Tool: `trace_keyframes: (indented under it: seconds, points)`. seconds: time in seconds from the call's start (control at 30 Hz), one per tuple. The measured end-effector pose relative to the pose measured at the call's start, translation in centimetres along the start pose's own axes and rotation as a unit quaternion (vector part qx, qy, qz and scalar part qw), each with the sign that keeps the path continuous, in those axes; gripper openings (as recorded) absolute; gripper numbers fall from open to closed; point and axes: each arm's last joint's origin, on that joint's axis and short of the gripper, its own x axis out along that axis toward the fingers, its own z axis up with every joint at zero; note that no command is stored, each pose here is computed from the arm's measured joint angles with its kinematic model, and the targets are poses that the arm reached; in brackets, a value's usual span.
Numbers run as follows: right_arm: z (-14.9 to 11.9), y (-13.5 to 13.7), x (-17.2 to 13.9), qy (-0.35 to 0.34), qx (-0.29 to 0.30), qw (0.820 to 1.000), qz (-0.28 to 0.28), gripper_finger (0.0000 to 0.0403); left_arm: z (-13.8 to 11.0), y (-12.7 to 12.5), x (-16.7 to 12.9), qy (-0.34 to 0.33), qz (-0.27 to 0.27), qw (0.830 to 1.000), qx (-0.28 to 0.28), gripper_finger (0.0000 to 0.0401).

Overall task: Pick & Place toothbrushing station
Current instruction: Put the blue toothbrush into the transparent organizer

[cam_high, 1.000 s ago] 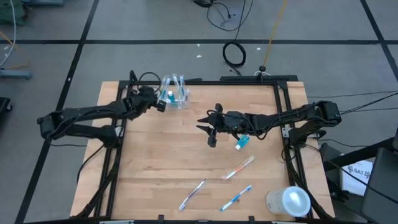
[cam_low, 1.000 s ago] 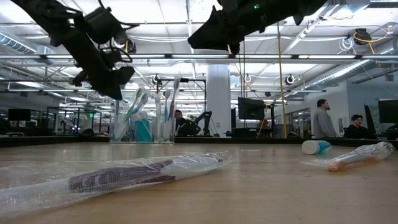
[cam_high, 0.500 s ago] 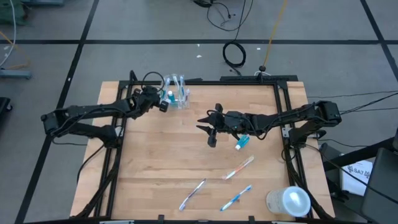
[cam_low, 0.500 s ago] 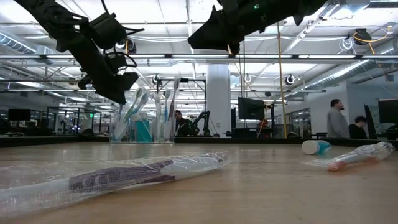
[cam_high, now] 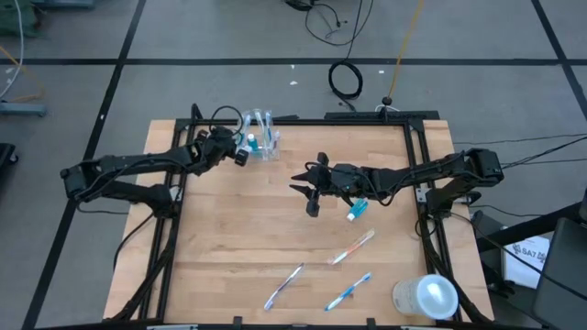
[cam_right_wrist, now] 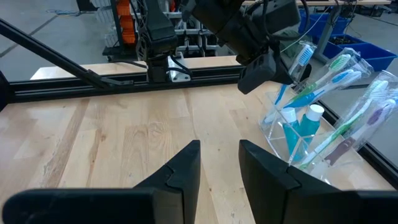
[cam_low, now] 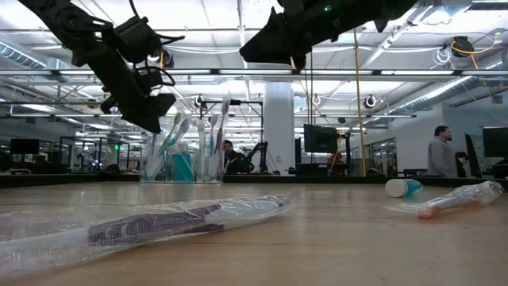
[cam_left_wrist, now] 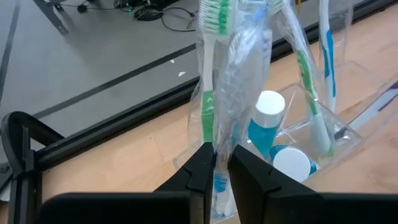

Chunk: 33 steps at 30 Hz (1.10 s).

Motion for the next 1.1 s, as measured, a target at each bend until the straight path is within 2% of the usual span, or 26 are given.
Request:
trace_keyframes:
  seconds: [0.33, 0.5, 0.83, 0.93, 1.1]
  points:
    - [0.0, 0.0, 0.0, 0.0, 0.0, 1.0, 0.0, 0.0105, 0.1, 0.8, 0.4, 0.009, 0.014, 1.0, 0.006, 0.0047]
    - [0.0, 0.0, 0.0, 0.0, 0.0, 1.0, 0.0, 0.0105, 0.2, 0.8, 0.6, 0.014, -0.024, 0.998, 0.05, 0.0047]
    - [0.0, 0.0, 0.0, 0.0, 0.0, 1.0, 0.0, 0.0105, 0.5, 1.1, 0.8, 0.006, -0.019, 0.998, 0.061, 0.005]
    - [0.0, 0.0, 0.0, 0.0, -0.003, 1.0, 0.0, 0.0105, 0.5, 1.5, 0.9, 0.01, -0.014, 0.998, 0.059, 0.0071]
    - [0.0, 0.0, 0.0, 0.0, -0.024, 1.0, 0.0, 0.0105, 0.4, 1.9, 1.1, 0.015, -0.003, 0.999, 0.048, 0.013]
